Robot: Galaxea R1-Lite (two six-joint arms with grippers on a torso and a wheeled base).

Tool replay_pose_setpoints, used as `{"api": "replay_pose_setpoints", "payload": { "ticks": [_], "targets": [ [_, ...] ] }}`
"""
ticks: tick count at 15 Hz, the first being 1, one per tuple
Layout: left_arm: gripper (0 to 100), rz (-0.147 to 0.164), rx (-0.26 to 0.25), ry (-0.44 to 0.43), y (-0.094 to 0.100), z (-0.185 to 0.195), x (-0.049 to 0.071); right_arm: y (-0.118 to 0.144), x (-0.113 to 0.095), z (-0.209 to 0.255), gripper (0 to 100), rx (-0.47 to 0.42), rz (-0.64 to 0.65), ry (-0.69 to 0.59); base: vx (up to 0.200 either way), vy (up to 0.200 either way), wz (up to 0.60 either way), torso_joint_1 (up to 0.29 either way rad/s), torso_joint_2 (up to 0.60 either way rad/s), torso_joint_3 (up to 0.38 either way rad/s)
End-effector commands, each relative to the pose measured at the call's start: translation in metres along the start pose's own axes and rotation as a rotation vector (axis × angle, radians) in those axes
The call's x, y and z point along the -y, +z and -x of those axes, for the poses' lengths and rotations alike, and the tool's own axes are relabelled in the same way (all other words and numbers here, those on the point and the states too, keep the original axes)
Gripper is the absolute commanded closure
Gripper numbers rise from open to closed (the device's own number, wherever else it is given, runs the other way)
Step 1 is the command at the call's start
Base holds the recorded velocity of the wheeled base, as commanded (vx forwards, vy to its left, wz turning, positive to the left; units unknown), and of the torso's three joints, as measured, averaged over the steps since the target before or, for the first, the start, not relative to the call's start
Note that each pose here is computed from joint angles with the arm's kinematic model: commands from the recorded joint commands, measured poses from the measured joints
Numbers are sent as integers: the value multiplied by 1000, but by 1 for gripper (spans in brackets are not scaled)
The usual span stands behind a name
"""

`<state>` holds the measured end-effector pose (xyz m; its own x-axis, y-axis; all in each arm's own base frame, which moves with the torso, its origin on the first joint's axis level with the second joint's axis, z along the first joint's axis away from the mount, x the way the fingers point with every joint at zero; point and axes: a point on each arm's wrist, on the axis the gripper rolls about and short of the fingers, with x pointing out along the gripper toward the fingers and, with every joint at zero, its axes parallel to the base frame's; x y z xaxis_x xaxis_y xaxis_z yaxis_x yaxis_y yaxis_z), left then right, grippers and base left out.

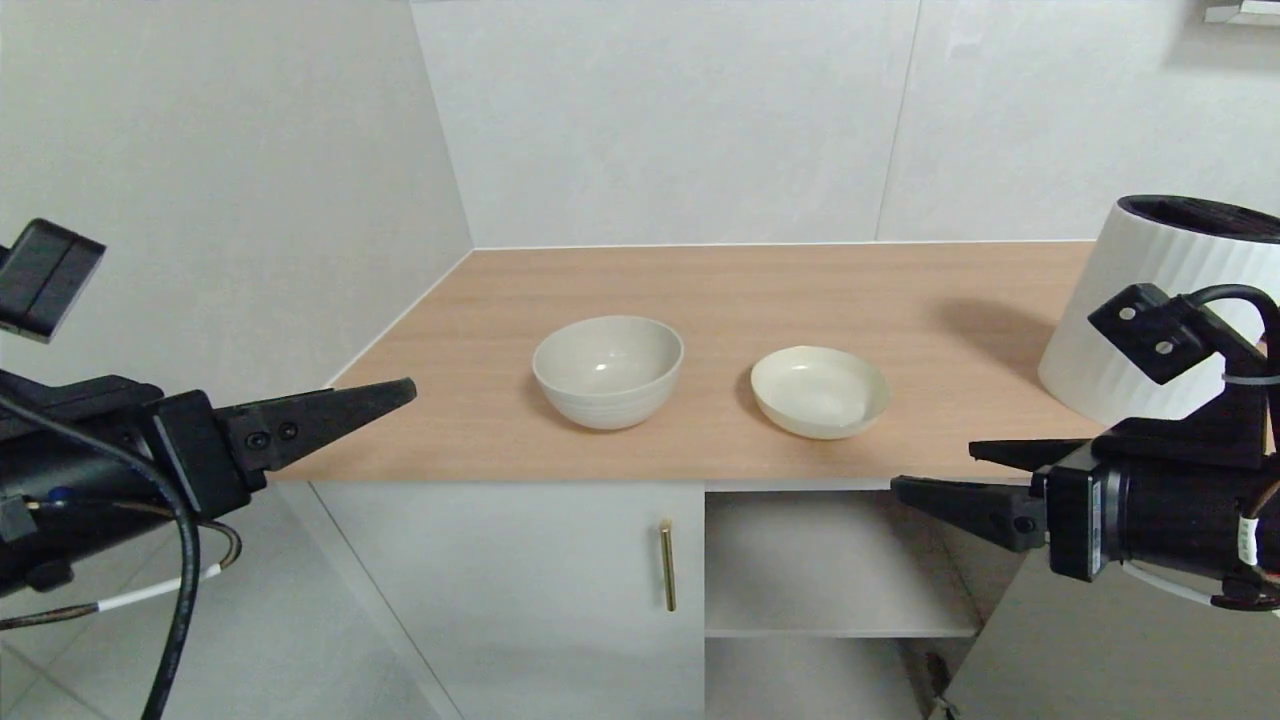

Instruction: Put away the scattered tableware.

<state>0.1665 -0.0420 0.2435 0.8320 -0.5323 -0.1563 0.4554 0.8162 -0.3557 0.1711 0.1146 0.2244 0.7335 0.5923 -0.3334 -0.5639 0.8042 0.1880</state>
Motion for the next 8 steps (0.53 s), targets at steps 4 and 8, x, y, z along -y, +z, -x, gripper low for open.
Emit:
{"api": "replay_pose_setpoints", "payload": {
  "ticks": [4,8],
  "targets": [
    [0,1,-5,1,7,-11,-2,11,12,-20,0,74,-9,-37,0,0,0,80,-177,-106],
    [0,7,-23,-1,29,-40,-4,49,32,-70,0,121,-27,-113,0,0,0,0,0,0]
  ]
}}
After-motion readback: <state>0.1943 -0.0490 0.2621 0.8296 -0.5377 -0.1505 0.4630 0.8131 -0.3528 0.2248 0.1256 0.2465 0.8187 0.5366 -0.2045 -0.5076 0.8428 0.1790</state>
